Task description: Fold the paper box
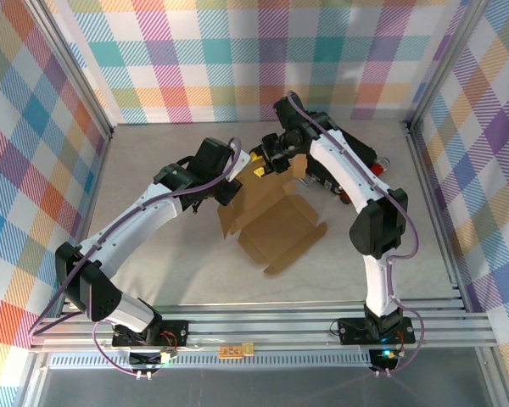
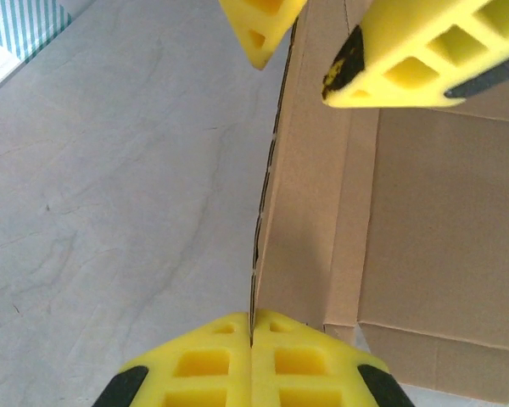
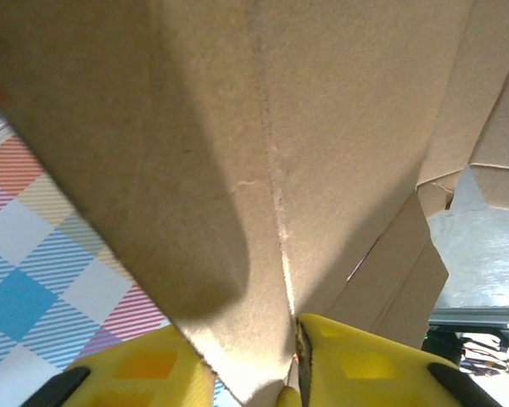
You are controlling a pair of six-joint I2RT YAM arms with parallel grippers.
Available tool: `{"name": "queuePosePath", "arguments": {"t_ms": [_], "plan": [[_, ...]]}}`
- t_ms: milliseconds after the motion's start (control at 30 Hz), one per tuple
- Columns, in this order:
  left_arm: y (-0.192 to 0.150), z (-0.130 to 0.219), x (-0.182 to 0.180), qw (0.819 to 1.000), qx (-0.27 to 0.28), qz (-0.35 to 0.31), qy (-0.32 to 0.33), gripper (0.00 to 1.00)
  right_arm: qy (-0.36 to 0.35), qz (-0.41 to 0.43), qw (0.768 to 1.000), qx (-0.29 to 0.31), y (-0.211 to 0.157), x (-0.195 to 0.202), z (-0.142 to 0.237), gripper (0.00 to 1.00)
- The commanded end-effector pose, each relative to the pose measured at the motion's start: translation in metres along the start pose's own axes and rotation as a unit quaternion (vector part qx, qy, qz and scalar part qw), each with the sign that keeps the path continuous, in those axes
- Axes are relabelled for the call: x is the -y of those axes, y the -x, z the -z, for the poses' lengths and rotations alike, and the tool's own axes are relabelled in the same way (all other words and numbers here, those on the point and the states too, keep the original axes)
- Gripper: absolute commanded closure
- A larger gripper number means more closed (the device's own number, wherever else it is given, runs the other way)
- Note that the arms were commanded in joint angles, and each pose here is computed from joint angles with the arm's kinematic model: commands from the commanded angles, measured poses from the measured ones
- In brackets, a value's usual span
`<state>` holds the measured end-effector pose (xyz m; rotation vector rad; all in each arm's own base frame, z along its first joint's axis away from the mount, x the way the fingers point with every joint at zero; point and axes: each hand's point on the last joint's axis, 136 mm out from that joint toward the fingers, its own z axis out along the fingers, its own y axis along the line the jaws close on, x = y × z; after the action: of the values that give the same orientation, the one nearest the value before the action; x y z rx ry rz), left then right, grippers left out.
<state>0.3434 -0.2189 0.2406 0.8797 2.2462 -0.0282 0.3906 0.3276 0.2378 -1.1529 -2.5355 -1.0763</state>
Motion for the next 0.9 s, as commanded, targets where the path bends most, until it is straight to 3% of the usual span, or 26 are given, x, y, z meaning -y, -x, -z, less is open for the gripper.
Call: {"name": "queuePosePath", "arguments": {"t_ms": [0,133,200,333,467,700,867], "plan": [[0.004,0.008,0.002,1.000,0.014,0.003,-0.004,1.00,0.006,0.019,1.000,-0.009,-0.006,-0.004,0.000,0.71],[0.002,0.009,0.001,1.000,0.011,0.001,-0.003,1.00,-0.005,0.034,0.999,0.016,-0.001,0.001,0.008,0.70],[0.002,0.009,0.001,1.000,0.009,0.000,-0.002,1.00,0.006,0.050,0.997,0.051,0.005,0.000,0.023,0.62],[0.000,0.011,0.000,1.000,0.007,0.000,0.000,1.00,0.085,0.090,0.984,0.131,0.010,-0.019,0.066,0.54],[0.000,0.012,0.000,1.000,0.006,-0.002,0.002,1.00,0.165,0.134,0.952,0.218,0.006,-0.032,0.104,0.49],[0.000,0.011,-0.001,1.000,0.005,-0.005,0.003,1.00,0.229,0.085,0.951,0.189,-0.012,-0.009,0.058,0.53],[0.001,0.012,-0.001,1.000,0.007,-0.005,0.002,1.00,0.263,0.097,0.943,0.180,-0.019,-0.028,0.040,0.49]]}}
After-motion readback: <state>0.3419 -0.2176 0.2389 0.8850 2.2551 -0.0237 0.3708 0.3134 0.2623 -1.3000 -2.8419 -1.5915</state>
